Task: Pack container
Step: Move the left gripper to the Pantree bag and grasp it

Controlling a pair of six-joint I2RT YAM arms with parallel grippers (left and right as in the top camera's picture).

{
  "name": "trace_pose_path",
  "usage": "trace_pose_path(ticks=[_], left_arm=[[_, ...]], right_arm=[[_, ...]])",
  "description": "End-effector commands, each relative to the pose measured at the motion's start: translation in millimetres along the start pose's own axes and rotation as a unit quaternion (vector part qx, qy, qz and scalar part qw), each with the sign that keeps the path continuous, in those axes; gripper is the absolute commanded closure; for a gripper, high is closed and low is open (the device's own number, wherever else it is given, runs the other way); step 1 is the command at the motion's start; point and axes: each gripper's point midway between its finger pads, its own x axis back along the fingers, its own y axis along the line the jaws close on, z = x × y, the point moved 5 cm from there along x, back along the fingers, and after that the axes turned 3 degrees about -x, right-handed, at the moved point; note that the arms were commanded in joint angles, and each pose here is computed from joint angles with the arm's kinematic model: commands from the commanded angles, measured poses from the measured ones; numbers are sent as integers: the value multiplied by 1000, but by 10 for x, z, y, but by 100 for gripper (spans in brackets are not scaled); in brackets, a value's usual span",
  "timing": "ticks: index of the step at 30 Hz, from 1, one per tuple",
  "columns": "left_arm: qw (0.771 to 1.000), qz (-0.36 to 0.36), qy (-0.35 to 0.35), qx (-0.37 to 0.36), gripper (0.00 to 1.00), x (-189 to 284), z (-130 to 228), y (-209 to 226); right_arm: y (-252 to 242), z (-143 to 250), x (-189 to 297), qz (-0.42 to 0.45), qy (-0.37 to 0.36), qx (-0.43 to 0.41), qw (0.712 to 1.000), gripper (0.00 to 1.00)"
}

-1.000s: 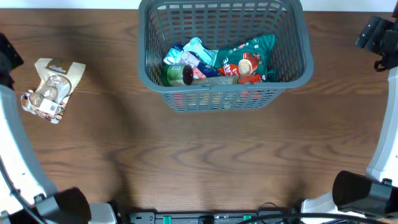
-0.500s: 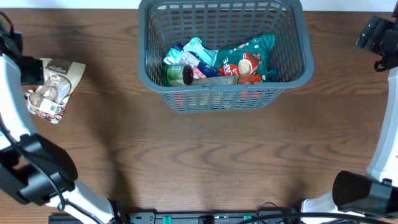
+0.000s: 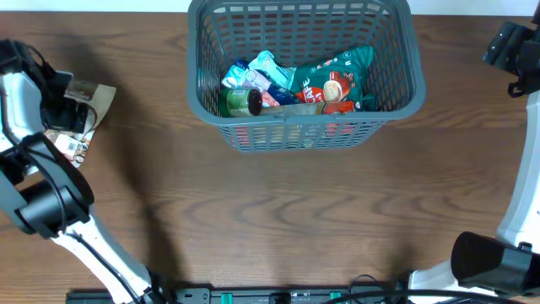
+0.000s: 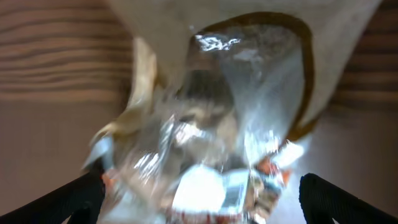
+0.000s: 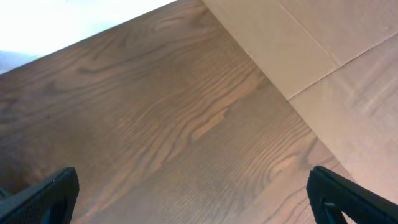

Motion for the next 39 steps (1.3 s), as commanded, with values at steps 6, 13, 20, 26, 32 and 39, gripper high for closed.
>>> trace_pose_path(ticks=[6,13,20,26,32,39], left_arm=[[998,32,-44,-33,2,-378,-137,15],[997,55,-31,-39,2,-655,-110,-76],[992,123,3,-32,2,-949,28,-324],[988,155,-7,2,71,-991,5,-419],[987,158,-4,2,94,-982,12,-432],[988,150,-10,30,94,-871,-30,-381]], right_arm=[[-71,-56,93,1,-14,-17,1000,1],[-71,-57,93,1,-14,-17,1000,1],[-71,-57,93,1,-14,-17,1000,1],[-71,-57,93,1,-14,-17,1000,1],[-71,-57,93,1,-14,-17,1000,1],[-71,-57,93,1,-14,-17,1000,1]])
